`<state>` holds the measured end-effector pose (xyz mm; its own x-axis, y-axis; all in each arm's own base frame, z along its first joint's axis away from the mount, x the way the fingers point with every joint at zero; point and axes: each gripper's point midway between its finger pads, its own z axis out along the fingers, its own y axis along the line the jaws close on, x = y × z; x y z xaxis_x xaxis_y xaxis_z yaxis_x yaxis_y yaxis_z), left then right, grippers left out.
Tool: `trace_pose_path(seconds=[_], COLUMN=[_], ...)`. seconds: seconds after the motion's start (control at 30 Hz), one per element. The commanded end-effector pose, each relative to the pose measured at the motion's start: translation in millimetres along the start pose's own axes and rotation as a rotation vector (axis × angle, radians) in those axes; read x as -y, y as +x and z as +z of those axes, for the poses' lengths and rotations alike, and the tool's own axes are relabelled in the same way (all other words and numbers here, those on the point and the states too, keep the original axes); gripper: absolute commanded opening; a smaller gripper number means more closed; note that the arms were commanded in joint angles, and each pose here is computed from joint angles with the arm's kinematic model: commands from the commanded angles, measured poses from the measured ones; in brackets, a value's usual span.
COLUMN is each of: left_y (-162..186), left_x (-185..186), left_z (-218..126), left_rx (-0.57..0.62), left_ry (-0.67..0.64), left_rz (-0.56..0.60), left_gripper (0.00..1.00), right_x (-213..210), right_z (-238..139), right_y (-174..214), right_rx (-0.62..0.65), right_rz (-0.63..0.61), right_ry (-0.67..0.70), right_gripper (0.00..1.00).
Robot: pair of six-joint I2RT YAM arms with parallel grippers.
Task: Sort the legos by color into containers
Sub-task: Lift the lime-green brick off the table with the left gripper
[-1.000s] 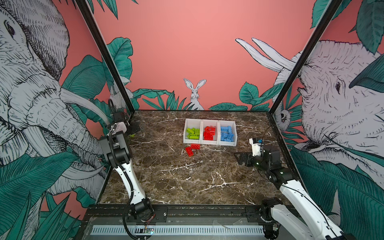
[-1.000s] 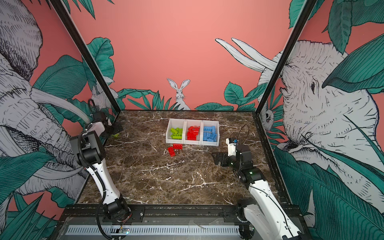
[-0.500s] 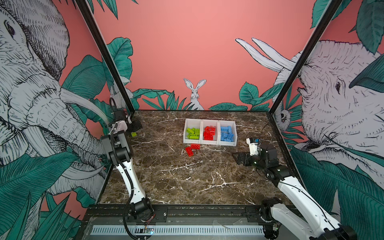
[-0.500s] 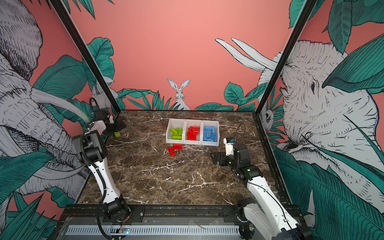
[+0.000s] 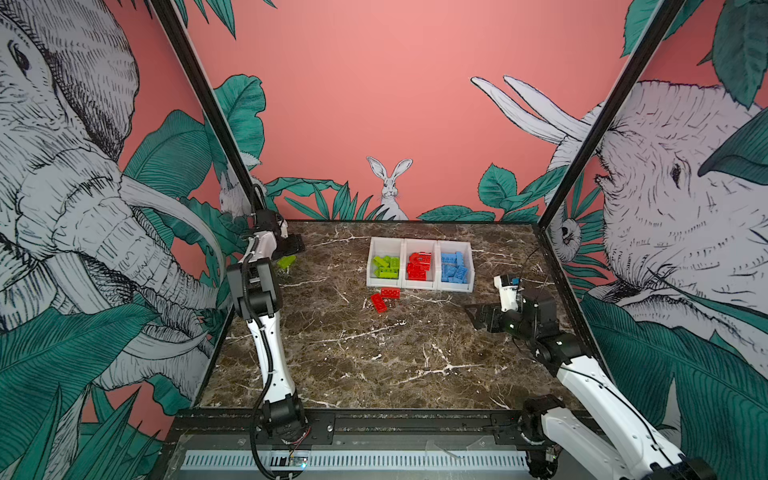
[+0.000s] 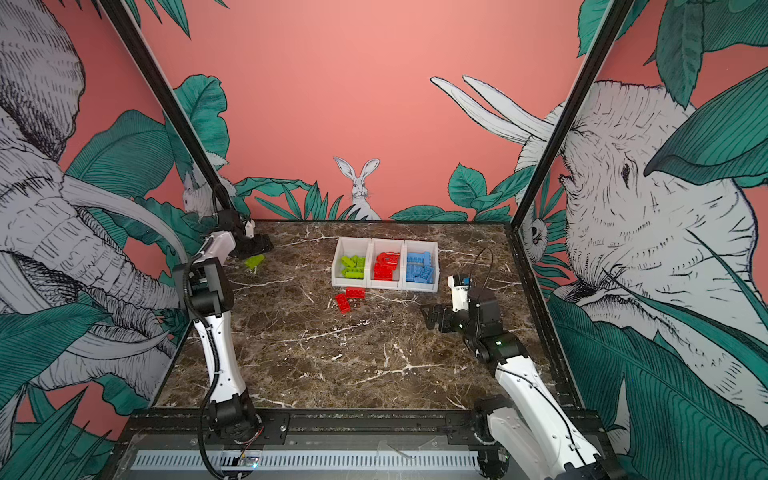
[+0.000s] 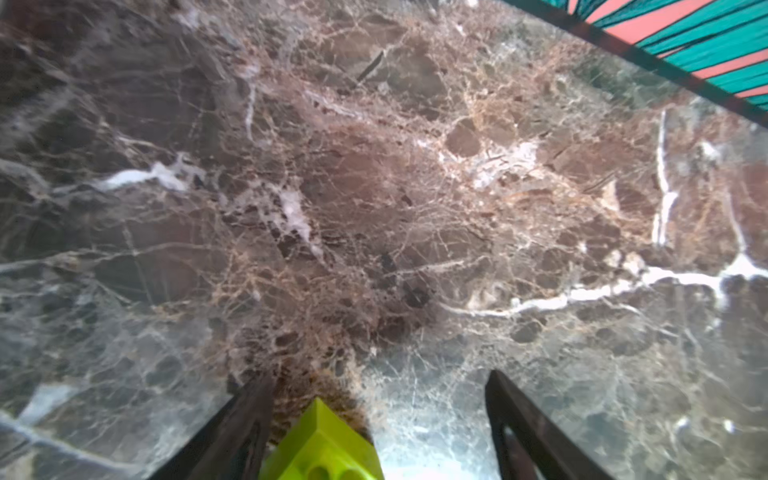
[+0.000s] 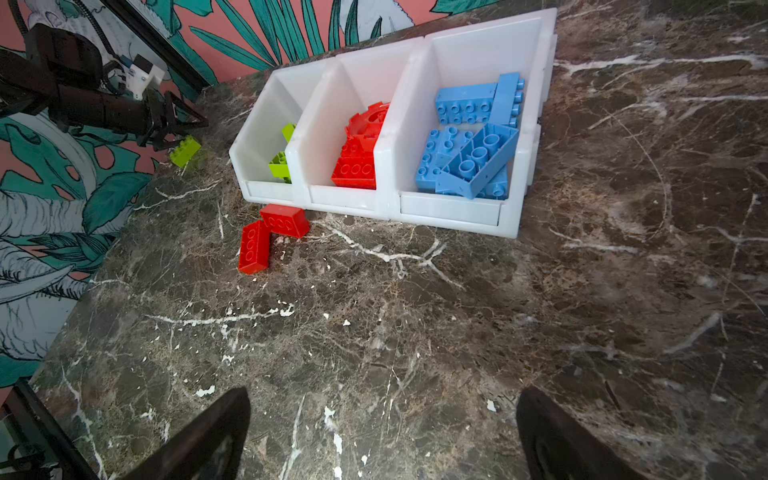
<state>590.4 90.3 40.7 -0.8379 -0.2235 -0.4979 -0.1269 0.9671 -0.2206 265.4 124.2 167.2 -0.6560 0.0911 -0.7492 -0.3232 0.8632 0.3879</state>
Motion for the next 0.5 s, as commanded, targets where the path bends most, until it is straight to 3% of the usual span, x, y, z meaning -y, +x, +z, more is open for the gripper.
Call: trace_pose_path(seconds=[0.0,0.07,0.2,0.33,0.47], left_y=[33.1,34.8,42.8,60.9,74.7], left_x=[-3.0,-3.0,17.0,42.8,44.8], left_z=[-13.6,-18.9,-24.8,-30.3,-41.6], left_rx=[-0.099,-0.101,-0.104,-0.113,-0.122], left_ry=[-0.052,-0.073,0.014,0.059,-0.002], left_rz=[0.013,0.015,-0.013,0.001,0.006], left_gripper=[0.78,0.74,0.65,0.64,0.65], right_x=[0.2,0.8,0.9,4.6,5.6], right_z=[-0.8,-1.2,-2.1,-2.0,0.7], right_y=[-2.8,-2.6,-1.4,-0.9,1.0], right_rx=[0.048,0.07,0.087,0.091,0.075], right_rz=[-0.006,0.008,0.018,-0.001,-0.02], right_ry=[0.002,-0.001,-0.007,0.013,0.017], right_gripper=[0.98,0.98,0.98,0.98,0.98])
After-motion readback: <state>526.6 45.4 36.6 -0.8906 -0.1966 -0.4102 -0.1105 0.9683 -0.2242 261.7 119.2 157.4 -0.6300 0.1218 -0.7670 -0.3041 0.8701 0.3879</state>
